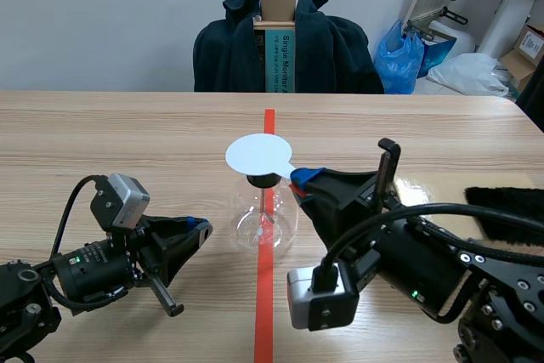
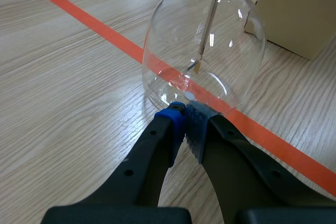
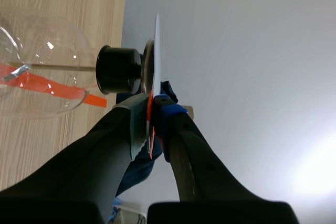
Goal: Do the electroscope experiment.
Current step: 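Move the plate toward and away from the electroscope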
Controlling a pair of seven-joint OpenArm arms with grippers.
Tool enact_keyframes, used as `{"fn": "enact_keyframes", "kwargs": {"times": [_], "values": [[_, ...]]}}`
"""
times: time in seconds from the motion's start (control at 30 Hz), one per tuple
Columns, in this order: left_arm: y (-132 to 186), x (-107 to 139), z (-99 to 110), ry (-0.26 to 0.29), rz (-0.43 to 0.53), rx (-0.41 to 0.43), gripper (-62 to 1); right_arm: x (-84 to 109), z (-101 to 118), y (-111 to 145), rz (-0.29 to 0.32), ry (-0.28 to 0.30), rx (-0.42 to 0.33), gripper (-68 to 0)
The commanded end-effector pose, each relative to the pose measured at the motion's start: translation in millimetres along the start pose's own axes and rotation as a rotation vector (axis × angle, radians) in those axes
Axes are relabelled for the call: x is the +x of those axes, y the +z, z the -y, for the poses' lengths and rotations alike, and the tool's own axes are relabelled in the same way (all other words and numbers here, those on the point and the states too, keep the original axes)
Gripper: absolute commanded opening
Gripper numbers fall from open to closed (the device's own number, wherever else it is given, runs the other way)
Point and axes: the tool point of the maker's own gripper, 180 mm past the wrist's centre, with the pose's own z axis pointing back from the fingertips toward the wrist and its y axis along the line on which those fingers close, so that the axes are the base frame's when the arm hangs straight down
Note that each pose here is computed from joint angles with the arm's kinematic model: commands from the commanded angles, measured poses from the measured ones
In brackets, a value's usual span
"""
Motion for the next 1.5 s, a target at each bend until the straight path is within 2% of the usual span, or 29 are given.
{"fn": "enact_keyframes", "kwargs": {"times": [0.0, 0.53, 1.03, 1.3, 1.47], "values": [[-5.9, 14.3, -0.7, 0.000, 0.052, 0.001, -57.7, -7.1, 9.5, -0.7, -0.011, 0.027, -0.026, -66.7], [-5.9, 14.3, -0.7, 0.000, 0.052, 0.001, -57.7, -14.9, 13.1, -0.4, -0.055, 0.040, -0.045, -66.7], [-5.9, 14.3, -0.7, 0.000, 0.052, 0.001, -57.7, -56.0, 22.5, 8.1, -0.279, 0.014, -0.096, -66.7], [-5.9, 14.3, -0.7, 0.000, 0.052, 0.001, -57.7, -70.2, 22.8, 12.9, -0.361, 0.004, -0.100, -66.7], [-5.9, 14.3, -0.7, 0.000, 0.052, 0.001, -57.7, -74.1, 22.8, 14.4, -0.384, 0.003, -0.100, -66.7]]}}
